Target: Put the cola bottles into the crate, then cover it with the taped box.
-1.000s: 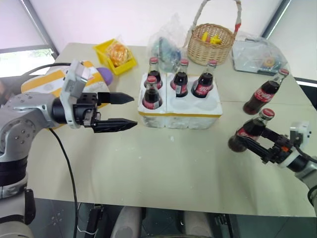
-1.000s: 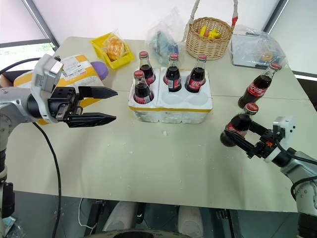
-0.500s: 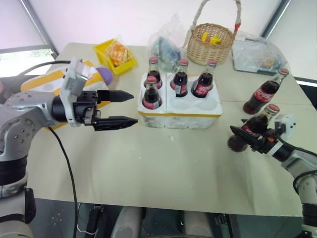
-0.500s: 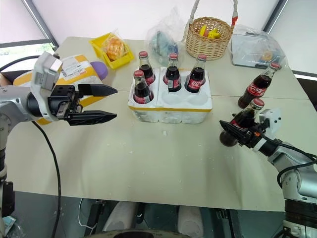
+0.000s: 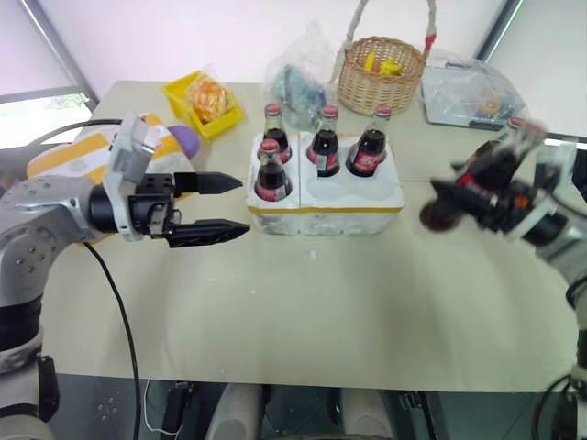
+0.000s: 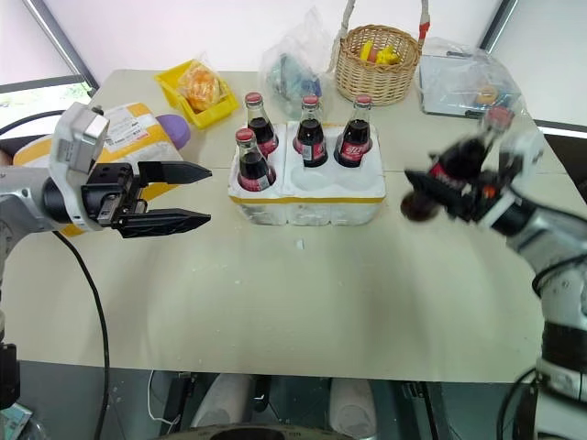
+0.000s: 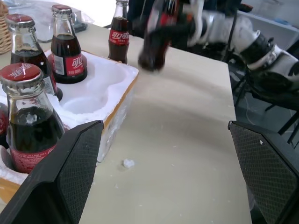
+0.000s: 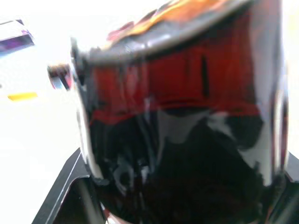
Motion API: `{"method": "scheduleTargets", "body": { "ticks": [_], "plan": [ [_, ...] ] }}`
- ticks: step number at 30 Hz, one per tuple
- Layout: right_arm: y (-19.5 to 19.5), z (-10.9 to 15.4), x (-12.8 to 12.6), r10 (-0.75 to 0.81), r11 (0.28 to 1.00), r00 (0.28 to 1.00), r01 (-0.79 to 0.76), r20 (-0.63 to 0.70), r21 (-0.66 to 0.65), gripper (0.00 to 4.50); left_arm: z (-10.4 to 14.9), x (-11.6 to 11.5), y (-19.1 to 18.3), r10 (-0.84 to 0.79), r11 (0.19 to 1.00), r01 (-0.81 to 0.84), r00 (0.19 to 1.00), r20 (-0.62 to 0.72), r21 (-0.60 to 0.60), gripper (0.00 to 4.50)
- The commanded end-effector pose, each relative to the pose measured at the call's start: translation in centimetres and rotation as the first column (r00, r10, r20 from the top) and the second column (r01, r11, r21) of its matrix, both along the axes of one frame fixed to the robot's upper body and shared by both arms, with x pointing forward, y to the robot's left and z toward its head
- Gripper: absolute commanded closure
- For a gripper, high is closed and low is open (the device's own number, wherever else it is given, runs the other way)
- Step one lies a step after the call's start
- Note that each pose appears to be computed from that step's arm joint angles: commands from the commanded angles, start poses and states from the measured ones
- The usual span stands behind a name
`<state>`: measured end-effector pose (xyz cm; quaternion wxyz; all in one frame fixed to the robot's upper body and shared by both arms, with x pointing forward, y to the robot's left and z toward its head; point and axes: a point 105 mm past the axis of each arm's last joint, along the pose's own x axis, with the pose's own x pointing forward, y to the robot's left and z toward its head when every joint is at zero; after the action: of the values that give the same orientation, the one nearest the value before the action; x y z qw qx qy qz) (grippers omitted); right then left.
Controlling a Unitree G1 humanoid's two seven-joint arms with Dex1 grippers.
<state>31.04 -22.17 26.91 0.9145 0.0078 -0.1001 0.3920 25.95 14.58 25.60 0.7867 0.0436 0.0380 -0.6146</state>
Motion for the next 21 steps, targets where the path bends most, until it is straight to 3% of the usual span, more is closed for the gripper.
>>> {"method": "scheduleTargets", "body": {
  "ticks": [1, 11, 21],
  "plan": [
    [3.0, 4.5, -0.5, 0.15, 0.989, 0.98, -0.151, 0.128, 0.002, 1.61, 1.1, -0.6, 0.1, 0.016, 1.0, -0.015, 0.998, 0.068, -0.013, 0.0],
    [11.2, 2.8, 3.5, 0.335, 0.94, 0.934, -0.323, 0.123, -0.109, 1.61, 0.9, -1.7, 0.3, 0.072, 0.997, -0.071, 0.993, 0.091, -0.022, 0.0],
    [14.4, 1.3, 5.8, 0.369, 0.927, 0.925, -0.359, 0.088, -0.111, 1.61, 0.9, -2.6, 0.3, 0.122, 0.992, -0.119, 0.988, 0.095, -0.037, 0.0]
  ]
}}
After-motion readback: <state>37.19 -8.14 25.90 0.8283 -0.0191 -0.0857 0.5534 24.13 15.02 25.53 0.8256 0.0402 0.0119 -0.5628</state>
